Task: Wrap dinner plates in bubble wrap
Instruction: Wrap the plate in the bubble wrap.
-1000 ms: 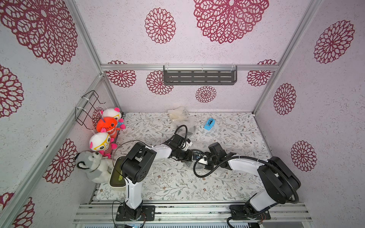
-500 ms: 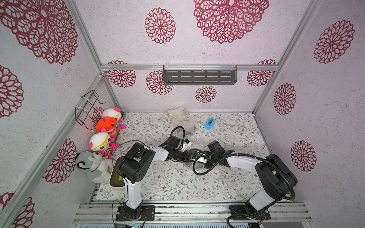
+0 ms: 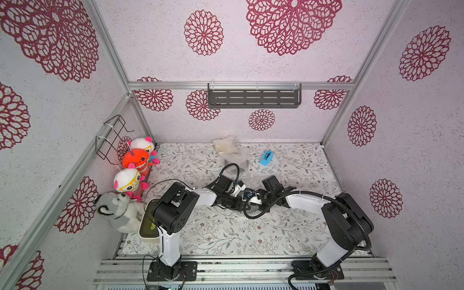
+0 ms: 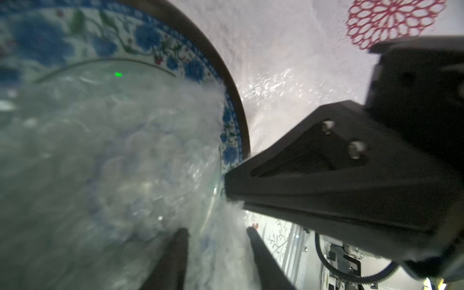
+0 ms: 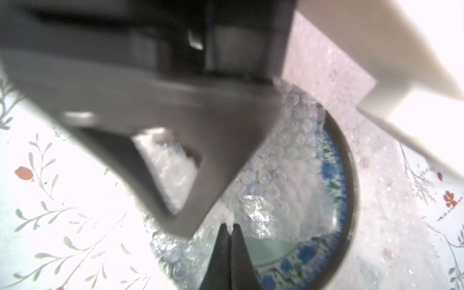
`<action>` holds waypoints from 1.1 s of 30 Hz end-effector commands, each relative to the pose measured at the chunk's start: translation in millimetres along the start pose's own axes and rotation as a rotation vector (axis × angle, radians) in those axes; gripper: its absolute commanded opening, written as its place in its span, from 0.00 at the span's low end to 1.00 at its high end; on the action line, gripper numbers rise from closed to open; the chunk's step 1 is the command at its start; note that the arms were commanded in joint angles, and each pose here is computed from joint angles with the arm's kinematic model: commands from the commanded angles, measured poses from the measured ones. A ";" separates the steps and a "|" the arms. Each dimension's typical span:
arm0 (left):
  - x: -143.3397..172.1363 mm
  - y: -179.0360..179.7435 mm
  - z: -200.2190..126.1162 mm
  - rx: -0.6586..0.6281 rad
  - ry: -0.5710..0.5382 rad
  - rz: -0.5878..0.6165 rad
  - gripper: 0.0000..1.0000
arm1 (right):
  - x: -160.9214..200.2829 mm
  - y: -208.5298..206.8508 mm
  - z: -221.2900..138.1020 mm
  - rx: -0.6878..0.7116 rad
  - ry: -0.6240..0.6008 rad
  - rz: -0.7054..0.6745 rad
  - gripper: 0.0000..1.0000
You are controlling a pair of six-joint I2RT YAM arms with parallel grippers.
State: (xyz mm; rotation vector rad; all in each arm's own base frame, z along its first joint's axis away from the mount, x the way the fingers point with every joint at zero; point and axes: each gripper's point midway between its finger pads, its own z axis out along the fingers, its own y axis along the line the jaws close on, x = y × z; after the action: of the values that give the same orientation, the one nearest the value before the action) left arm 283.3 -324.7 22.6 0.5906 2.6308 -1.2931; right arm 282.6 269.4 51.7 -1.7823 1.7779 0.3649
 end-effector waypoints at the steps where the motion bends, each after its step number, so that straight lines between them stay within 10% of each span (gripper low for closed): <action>1: 8.0 40.7 3.5 -0.128 0.035 -0.090 0.07 | -20.0 -11.7 -16.0 0.011 -0.068 0.027 0.00; 10: 7.5 37.3 3.0 -0.097 0.065 -0.153 0.00 | 4.1 -62.1 -137.6 0.304 -0.140 0.767 0.40; 17: 3.9 34.9 2.7 -0.079 0.060 -0.198 0.00 | 23.1 18.3 -132.4 0.096 -0.105 1.201 0.30; 23: 3.3 34.9 2.0 -0.089 0.071 -0.203 0.00 | -1.4 -0.8 -164.1 0.242 -0.316 1.184 0.31; 26: 2.2 33.8 0.4 -0.093 0.074 -0.203 0.00 | -39.3 18.5 -167.5 0.052 -0.440 1.078 0.25; 30: 1.4 33.4 -1.2 -0.104 0.072 -0.202 0.00 | -41.4 65.2 -117.3 -0.107 -0.339 0.998 0.14; 33: 0.7 34.6 0.7 -0.100 0.076 -0.210 0.00 | -18.2 39.9 -86.9 0.022 -0.289 1.117 0.07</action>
State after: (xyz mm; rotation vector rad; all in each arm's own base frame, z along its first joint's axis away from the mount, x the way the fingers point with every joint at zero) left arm 295.4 -316.6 14.7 0.4147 2.7935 -1.2816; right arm 200.1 236.9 143.6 -0.6447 2.3125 1.0150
